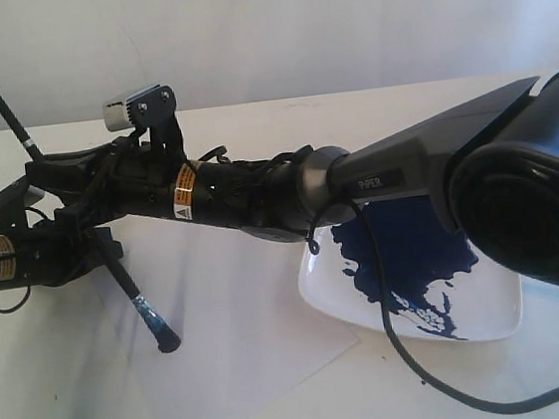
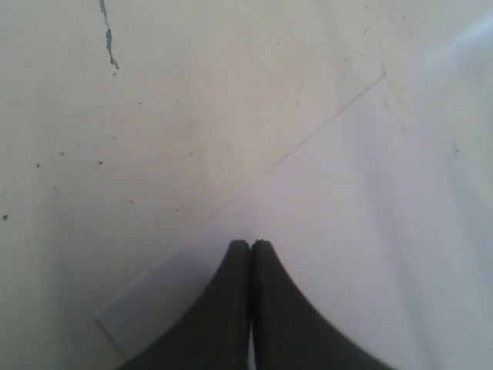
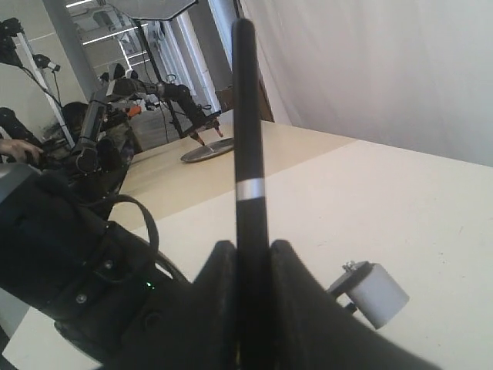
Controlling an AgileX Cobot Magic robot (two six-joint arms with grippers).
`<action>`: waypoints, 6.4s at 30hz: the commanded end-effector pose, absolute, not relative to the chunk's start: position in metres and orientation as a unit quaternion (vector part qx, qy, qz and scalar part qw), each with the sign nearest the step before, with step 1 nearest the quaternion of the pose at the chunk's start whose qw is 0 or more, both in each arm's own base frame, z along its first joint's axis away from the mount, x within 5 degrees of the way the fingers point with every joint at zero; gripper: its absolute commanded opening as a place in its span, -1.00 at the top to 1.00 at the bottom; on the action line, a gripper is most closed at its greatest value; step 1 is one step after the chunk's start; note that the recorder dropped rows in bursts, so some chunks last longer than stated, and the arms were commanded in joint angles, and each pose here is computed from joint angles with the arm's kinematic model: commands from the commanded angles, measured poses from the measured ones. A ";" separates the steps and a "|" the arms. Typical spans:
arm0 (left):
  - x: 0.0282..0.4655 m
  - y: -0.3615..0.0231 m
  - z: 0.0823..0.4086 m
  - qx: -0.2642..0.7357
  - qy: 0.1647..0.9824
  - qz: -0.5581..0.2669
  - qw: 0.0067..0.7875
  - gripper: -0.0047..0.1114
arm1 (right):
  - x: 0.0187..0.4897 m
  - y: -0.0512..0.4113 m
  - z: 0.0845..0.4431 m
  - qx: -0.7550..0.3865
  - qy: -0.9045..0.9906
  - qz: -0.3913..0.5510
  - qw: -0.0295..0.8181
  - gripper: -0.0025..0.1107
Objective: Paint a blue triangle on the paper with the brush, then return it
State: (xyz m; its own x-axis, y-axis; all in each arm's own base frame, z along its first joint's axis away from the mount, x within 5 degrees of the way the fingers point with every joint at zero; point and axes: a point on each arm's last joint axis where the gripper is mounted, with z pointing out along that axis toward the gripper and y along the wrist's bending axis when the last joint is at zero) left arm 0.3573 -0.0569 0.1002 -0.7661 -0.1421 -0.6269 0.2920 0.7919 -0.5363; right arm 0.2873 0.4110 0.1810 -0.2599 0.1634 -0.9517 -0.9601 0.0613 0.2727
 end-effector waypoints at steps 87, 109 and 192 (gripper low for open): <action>0.355 -0.046 0.088 0.041 0.918 -0.240 0.314 0.92 | 0.333 0.381 0.185 -0.321 0.575 0.547 0.517 0.96; 0.355 -0.046 0.088 0.041 0.918 -0.240 0.314 0.92 | 0.328 0.383 0.186 -0.318 0.567 0.576 0.496 0.96; 0.354 -0.045 0.087 0.051 0.921 -0.232 0.309 0.92 | 0.346 0.377 0.167 -0.287 0.595 0.569 0.490 0.96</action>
State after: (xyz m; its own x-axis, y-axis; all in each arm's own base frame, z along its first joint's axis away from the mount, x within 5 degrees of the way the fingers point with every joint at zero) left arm 0.3572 -0.0547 0.1005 -0.7695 -0.1052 -0.6299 0.2864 0.8248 -0.4876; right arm 0.3419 0.3804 0.1649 -0.3522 0.2139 -0.9111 -0.8966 0.2021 0.3940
